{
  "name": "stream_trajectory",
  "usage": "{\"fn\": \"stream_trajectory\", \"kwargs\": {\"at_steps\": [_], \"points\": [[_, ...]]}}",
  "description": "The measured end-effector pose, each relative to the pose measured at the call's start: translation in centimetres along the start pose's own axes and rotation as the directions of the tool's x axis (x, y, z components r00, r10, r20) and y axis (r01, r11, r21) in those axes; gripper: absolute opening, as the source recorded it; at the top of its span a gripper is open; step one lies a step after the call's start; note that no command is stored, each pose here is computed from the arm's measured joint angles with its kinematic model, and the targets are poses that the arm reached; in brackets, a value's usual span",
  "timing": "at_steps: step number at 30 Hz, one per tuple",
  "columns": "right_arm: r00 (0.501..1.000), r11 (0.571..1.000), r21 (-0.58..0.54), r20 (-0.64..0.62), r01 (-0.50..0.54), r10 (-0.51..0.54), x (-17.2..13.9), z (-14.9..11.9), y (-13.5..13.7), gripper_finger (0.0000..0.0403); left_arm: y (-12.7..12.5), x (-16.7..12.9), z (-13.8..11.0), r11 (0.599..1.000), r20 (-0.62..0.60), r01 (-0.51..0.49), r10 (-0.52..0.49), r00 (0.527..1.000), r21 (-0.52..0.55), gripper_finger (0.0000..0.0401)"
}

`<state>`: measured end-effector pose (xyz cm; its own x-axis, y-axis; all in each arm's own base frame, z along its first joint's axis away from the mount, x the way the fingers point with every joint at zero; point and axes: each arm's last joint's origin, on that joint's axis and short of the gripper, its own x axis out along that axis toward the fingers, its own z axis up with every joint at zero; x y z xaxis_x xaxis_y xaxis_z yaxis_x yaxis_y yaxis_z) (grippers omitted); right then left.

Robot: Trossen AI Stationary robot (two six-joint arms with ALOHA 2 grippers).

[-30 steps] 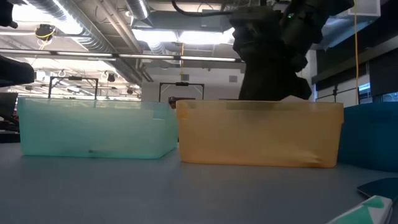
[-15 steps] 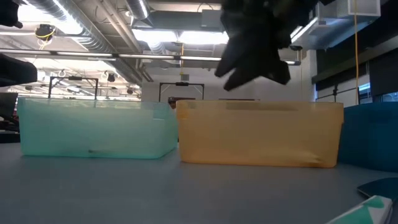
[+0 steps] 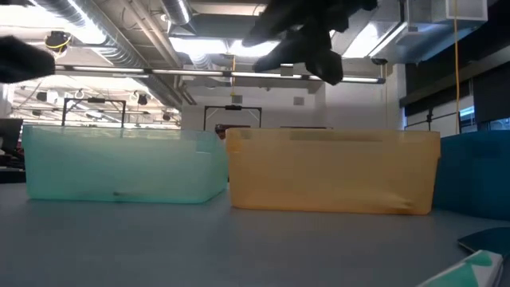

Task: Sort silverware by color (type)
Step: Put the blue knife into the orange bin

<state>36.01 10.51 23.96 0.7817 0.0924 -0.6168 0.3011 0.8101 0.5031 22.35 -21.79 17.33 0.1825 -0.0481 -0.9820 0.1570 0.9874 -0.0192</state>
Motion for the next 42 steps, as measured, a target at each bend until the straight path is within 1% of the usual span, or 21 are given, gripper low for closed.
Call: {"fn": "stream_trajectory", "kwargs": {"at_steps": [4, 7, 11, 15, 19, 24, 28, 32, 34, 37, 39, 42], "points": [[0.999, 0.999, 0.008, 0.038, -0.040, 0.040, 0.0, 0.4, 0.4, 0.0122, 0.4, -1.3, 0.1, 1.000, 0.050, 0.005, -0.005, 0.999, -0.008, 0.0017], [0.995, 0.997, 0.013, 0.070, -0.074, 0.072, 0.0, 0.7, 0.7, 0.0122, 1.0, -2.1, 0.5, 1.000, 0.108, -0.024, 0.022, 0.994, 0.013, 0.0017], [0.992, 0.996, 0.016, 0.087, -0.092, 0.090, -0.1, 0.8, 0.9, 0.0122, 2.1, -3.0, 1.1, 0.998, 0.161, -0.060, 0.055, 0.985, 0.025, 0.0017], [0.992, 0.993, 0.045, 0.069, -0.108, 0.105, 0.0, 0.8, 0.9, 0.0122, 3.3, -3.7, 1.6, 0.998, 0.184, -0.063, 0.059, 0.981, 0.016, 0.0017], [0.994, 0.992, 0.069, 0.054, -0.101, 0.097, 0.3, 0.6, 0.8, 0.0122, 4.0, -4.4, 2.3, 0.997, 0.195, -0.068, 0.060, 0.979, 0.035, 0.0017], [0.994, 0.991, 0.087, 0.026, -0.104, 0.102, 1.0, 0.2, 0.6, 0.0122, 4.3, -6.9, 3.5, 0.995, 0.193, -0.077, 0.063, 0.979, 0.066, 0.0017], [0.995, 0.988, 0.116, 0.020, -0.100, 0.098, 1.2, 0.1, 0.5, 0.0122, 4.8, -9.2, 4.2, 0.988, 0.194, -0.123, 0.104, 0.975, 0.092, 0.0017], [0.992, 0.984, 0.122, 0.044, -0.126, 0.122, 1.2, 0.3, 0.8, 0.0122, 5.3, -10.2, 4.5, 0.969, 0.206, -0.188, 0.153, 0.966, 0.161, 0.0017], [0.984, 0.977, 0.124, 0.069, -0.171, 0.163, 1.1, 0.6, 1.1, 0.0122, 5.6, -10.3, 4.7, 0.956, 0.211, -0.212, 0.168, 0.963, 0.202, 0.0017], [0.970, 0.963, 0.122, 0.072, -0.241, 0.234, 1.0, 0.8, 1.6, 0.0122, 6.1, -10.3, 4.9, 0.932, 0.213, -0.245, 0.190, 0.958, 0.269, 0.0017], [0.962, 0.955, 0.120, 0.075, -0.270, 0.262, 1.0, 1.0, 1.7, 0.0122, 6.4, -10.3, 5.0, 0.906, 0.222, -0.284, 0.221, 0.950, 0.315, 0.0017], [0.959, 0.952, 0.119, 0.085, -0.281, 0.272, 0.9, 1.0, 1.8, 0.0122, 7.0, -10.3, 5.3, 0.847, 0.241, -0.361, 0.284, 0.928, 0.390, 0.0017]]}}
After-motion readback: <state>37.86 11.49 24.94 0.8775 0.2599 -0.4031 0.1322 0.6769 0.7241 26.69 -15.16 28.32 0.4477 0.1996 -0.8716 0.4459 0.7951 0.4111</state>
